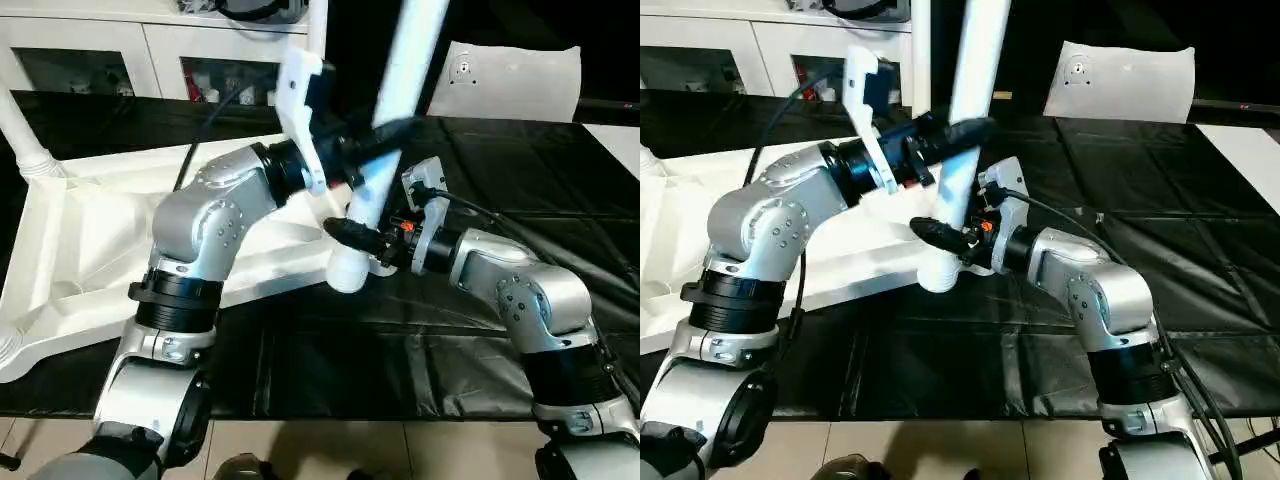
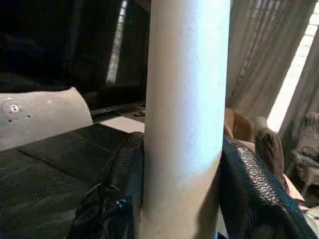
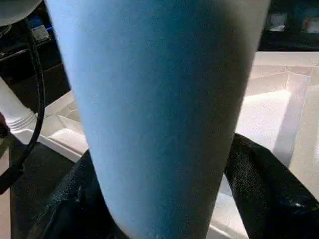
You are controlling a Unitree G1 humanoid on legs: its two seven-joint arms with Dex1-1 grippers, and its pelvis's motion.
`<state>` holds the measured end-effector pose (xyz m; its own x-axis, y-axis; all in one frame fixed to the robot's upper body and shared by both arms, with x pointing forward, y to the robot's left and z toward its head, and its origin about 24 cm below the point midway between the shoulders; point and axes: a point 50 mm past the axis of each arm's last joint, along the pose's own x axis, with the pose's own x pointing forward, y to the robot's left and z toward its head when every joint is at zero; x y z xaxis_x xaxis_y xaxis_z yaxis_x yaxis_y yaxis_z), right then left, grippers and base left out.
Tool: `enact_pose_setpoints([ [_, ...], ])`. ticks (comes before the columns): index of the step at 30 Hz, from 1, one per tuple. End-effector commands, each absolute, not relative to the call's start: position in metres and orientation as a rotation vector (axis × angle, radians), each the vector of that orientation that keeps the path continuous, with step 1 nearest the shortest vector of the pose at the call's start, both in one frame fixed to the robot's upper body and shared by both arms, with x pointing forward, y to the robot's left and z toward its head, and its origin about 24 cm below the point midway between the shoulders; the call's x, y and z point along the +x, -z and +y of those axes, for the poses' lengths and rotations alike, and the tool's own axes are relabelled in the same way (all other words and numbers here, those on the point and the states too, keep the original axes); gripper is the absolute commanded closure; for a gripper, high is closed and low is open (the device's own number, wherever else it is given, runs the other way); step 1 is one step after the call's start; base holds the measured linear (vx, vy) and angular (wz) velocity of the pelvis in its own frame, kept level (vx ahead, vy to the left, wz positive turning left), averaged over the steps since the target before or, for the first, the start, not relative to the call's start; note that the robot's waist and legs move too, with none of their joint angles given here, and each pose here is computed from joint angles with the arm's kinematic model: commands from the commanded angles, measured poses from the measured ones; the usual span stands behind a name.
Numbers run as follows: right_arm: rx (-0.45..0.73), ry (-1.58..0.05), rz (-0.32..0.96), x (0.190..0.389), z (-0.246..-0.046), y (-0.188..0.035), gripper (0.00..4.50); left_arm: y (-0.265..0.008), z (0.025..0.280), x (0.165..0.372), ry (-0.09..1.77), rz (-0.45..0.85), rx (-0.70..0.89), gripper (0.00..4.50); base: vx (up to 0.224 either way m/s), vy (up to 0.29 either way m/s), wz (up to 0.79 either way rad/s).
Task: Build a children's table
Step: Insert table leg to table base
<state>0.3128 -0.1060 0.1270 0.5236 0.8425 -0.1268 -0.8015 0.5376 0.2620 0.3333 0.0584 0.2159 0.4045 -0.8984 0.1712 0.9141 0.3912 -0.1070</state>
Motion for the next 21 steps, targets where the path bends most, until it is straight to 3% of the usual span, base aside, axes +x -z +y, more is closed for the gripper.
enact_pose_setpoints([
  [1, 0.165, -0.986, 0.245, 0.315, -0.1084, -0.1307, 1.27, -0.225, 0.0541, 0.3281, 1.195, -0.131, -0.153, 2.73, 0.0, 0.0, 0.0],
  [17, 0.215, -1.023, 0.322, 0.3095, -0.1081, -0.1245, 1.27, -0.2274, 0.0538, 0.3289, 1.217, -0.157, -0.102, 2.73, 0.0, 0.0, 0.0],
  [18, 0.217, -1.023, 0.322, 0.3095, -0.1082, -0.1247, 1.65, -0.2275, 0.0535, 0.3287, 1.22, -0.157, -0.102, 2.73, 0.0, 0.0, 0.0],
  [21, 0.223, -1.021, 0.313, 0.3101, -0.1079, -0.1257, 1.83, -0.2269, 0.0524, 0.3269, 1.242, -0.153, -0.093, 2.73, 0.0, 0.0, 0.0],
])
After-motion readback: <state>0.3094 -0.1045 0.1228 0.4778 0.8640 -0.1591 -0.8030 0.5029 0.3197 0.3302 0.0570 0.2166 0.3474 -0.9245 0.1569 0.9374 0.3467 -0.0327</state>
